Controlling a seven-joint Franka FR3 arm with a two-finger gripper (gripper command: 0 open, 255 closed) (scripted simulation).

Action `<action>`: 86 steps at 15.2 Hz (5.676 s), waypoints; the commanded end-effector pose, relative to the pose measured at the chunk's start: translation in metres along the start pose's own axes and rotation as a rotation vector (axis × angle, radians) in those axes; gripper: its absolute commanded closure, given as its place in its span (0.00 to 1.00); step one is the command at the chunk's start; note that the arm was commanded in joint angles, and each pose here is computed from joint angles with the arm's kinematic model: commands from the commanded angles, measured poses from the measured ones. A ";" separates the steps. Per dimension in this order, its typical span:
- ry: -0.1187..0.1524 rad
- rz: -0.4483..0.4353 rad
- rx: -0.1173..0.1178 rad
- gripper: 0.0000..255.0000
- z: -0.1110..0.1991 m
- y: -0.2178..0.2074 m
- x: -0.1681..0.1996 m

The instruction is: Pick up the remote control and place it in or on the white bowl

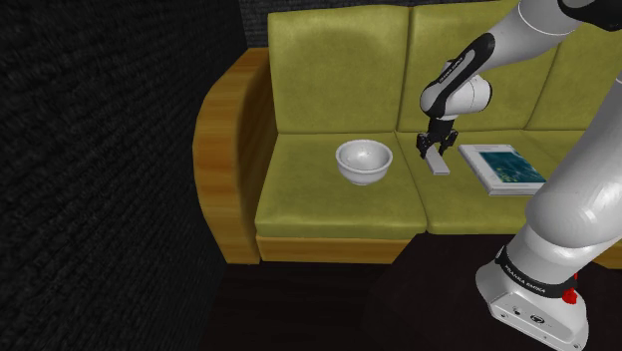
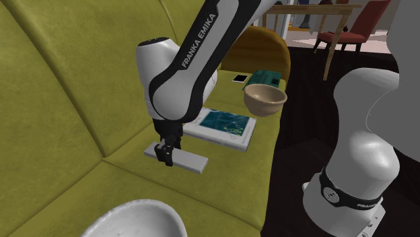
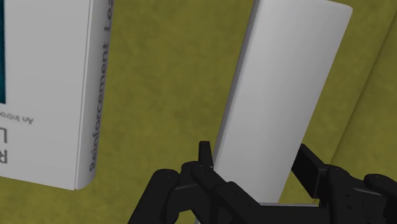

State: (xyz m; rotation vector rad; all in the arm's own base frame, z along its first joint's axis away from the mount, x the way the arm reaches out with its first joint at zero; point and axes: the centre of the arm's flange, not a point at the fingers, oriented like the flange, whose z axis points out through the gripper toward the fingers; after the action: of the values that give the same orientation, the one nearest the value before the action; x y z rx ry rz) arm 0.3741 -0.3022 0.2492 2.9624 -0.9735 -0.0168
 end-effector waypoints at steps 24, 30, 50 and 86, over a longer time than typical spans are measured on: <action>0.000 0.000 0.000 1.00 -0.084 0.002 0.000; 0.000 0.000 0.000 1.00 -0.116 0.003 0.000; 0.000 0.000 0.000 1.00 -0.179 -0.099 -0.019; 0.000 0.000 0.000 1.00 -0.111 -0.289 -0.053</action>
State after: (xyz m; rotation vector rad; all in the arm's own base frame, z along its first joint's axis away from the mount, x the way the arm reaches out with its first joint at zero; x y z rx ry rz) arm 0.5048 -0.0363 0.3533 2.9623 -0.9732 -0.0178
